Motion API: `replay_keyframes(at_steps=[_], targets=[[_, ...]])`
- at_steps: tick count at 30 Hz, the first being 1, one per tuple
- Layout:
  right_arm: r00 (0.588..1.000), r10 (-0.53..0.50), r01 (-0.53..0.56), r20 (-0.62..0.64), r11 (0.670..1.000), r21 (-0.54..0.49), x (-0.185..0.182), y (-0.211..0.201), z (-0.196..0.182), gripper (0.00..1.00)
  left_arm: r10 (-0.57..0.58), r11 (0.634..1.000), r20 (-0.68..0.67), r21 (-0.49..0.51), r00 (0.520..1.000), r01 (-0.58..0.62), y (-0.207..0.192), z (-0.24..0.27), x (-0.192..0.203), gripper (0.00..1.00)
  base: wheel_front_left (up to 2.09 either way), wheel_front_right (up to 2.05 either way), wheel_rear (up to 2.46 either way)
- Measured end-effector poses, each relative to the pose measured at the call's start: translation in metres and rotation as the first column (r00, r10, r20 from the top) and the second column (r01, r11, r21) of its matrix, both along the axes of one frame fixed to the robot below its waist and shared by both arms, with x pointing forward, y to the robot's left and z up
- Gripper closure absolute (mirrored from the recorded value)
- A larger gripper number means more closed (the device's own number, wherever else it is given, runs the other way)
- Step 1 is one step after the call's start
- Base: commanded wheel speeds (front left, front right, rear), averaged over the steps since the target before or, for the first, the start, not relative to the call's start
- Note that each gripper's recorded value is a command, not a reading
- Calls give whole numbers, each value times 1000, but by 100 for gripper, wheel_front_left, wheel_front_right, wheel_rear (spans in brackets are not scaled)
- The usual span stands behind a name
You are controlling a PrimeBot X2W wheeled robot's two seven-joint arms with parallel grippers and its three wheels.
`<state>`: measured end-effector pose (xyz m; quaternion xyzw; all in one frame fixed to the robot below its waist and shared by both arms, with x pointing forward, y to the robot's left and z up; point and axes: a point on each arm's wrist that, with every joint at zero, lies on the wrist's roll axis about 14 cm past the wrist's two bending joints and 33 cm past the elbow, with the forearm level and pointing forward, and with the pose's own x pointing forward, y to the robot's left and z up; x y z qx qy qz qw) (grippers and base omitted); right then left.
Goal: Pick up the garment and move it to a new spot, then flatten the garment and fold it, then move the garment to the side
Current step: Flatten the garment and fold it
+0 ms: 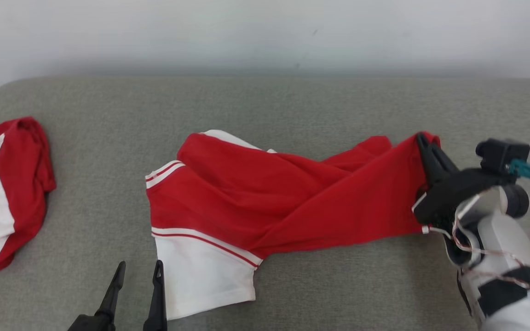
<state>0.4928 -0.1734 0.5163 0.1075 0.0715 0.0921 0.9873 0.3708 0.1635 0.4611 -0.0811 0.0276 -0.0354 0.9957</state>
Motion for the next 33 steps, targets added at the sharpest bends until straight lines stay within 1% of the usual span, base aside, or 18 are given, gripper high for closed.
replay_keyframes(at_steps=[5, 8, 9, 11, 17, 20, 24, 29, 33], targets=[[1000, 2, -3, -18, 998, -55, 33, 7, -8, 100, 16, 1000, -16, -2, 1000, -16, 6, -5, 2, 0, 0, 0, 0], [999, 15, -20, -52, 994, -106, 42, 13, -24, 100, 27, 1000, -26, 0, 999, -27, 10, -8, 3, 0, 0, 0, 0], [998, 20, -27, -59, 992, -123, 44, 15, -29, 92, 30, 1000, -31, -1, 999, -30, 10, -10, 2, 0, 0, 0, 0], [998, 24, -32, -56, 988, -148, 47, 16, -34, 0, 35, 999, -39, -1, 999, -35, 12, -12, 1, 0, 0, 0, 0], [999, 16, -21, -28, 984, -177, 44, 12, -33, 0, 29, 1000, -35, -3, 999, -29, 10, -11, 3, 0, 0, 0, 0], [1000, 2, -1, 2, 983, -186, 40, 4, -25, 0, 16, 1000, -27, -2, 999, -16, 7, -9, 3, 0, 0, 0, 0], [999, -19, 25, 34, 983, -181, 32, -7, -16, 0, 3, 1000, -17, -2, 1000, -3, 3, -6, 3, 0, 0, 0, 0], [997, -54, 61, 52, 985, -159, 17, -24, -13, 0, -18, 1000, -5, -1, 1000, 18, -3, -2, 2, 0, 0, 0, 0], [991, -73, 89, 109, 985, -149, 5, -38, -1, 0, -27, 1000, -8, -1, 1000, 27, -5, -2, -3, 0, 0, 0, 0]])
